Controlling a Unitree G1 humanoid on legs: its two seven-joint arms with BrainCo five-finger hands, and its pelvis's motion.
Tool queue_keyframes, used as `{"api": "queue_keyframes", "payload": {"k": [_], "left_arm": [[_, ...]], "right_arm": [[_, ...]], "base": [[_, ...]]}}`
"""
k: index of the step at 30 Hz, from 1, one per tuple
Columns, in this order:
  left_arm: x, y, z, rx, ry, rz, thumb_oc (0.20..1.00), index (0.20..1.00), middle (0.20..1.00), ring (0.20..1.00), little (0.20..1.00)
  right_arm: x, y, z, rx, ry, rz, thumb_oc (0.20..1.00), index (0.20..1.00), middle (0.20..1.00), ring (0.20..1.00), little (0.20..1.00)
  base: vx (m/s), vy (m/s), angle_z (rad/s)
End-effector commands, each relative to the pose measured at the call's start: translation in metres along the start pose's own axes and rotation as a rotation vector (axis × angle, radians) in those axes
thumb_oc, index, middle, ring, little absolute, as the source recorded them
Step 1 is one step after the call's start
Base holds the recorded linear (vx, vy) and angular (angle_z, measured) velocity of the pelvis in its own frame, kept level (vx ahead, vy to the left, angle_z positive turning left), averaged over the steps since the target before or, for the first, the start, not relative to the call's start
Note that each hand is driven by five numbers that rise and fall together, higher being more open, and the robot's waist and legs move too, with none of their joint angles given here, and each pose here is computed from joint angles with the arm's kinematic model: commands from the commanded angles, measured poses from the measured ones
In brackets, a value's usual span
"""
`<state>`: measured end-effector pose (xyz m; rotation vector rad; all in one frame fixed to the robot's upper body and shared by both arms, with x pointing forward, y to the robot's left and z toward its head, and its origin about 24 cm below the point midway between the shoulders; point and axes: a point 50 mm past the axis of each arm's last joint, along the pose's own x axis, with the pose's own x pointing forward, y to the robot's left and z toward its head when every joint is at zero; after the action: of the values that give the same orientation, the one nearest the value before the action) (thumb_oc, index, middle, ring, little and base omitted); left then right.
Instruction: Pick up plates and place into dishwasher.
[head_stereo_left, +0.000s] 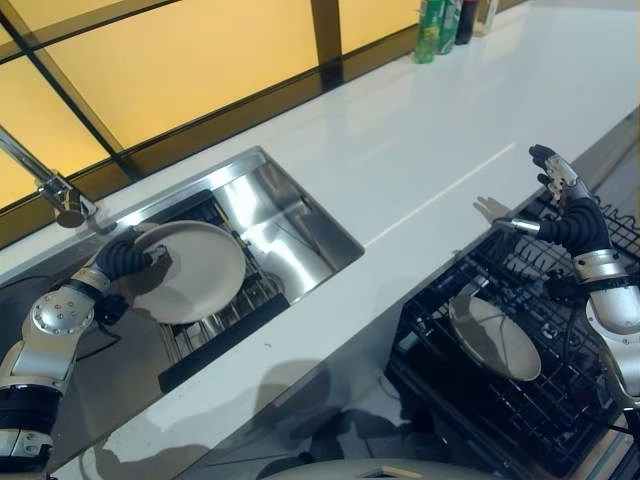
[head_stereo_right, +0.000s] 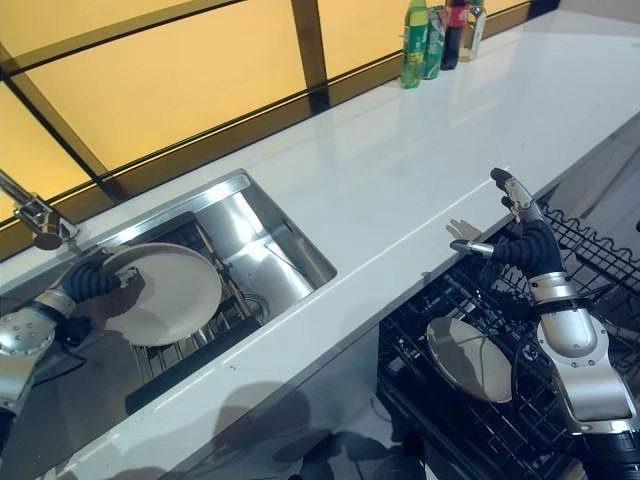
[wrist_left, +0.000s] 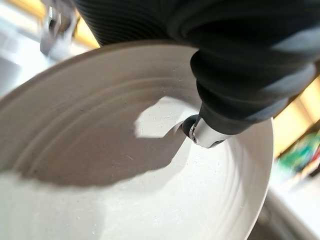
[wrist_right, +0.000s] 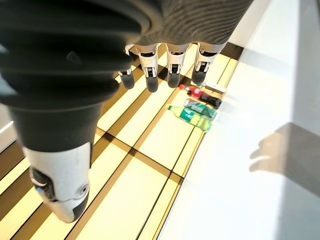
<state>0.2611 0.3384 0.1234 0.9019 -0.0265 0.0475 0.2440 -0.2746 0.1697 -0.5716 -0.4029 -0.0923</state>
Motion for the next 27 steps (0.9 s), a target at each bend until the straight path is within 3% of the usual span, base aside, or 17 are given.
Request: {"api": "queue_keyframes", "payload": {"k": [1, 9, 14, 19, 27], "left_arm": [[-0.003, 0.053, 0.027, 0.159, -0.162, 0.311, 0.200, 0.200, 0.200, 0.200, 0.200], [-0.018, 0.077, 0.057, 0.210, -0.394, 0.627, 0.200, 0.200, 0.200, 0.200, 0.200], [-0.017, 0.072, 0.086, 0.192, -0.564, 0.703, 0.200, 0.200, 0.200, 0.200, 0.200], [-0.011, 0.058, 0.120, 0.127, -0.758, 0.687, 0.200, 0.200, 0.200, 0.200, 0.200], [-0.006, 0.021, 0.176, -0.041, -1.048, 0.554, 0.200, 0.200, 0.200, 0.200, 0.200]], "right_arm": [[0.008, -0.018, 0.029, -0.021, -0.189, -0.121, 1.000, 1.000, 1.000, 1.000, 1.000], [0.007, -0.025, 0.041, 0.002, -0.278, -0.193, 1.000, 1.000, 1.000, 1.000, 1.000], [0.020, -0.024, 0.072, 0.028, -0.452, -0.204, 1.000, 1.000, 1.000, 1.000, 1.000], [0.033, -0.007, 0.106, 0.091, -0.611, -0.098, 1.000, 1.000, 1.000, 1.000, 1.000], [0.046, 0.039, 0.126, 0.296, -0.649, 0.139, 1.000, 1.000, 1.000, 1.000, 1.000]], "base": [[-0.04, -0.071, 0.09], [-0.04, -0.060, 0.04], [-0.04, -0.061, 0.08], [-0.04, -0.052, 0.02], [-0.04, -0.036, 0.03]]}}
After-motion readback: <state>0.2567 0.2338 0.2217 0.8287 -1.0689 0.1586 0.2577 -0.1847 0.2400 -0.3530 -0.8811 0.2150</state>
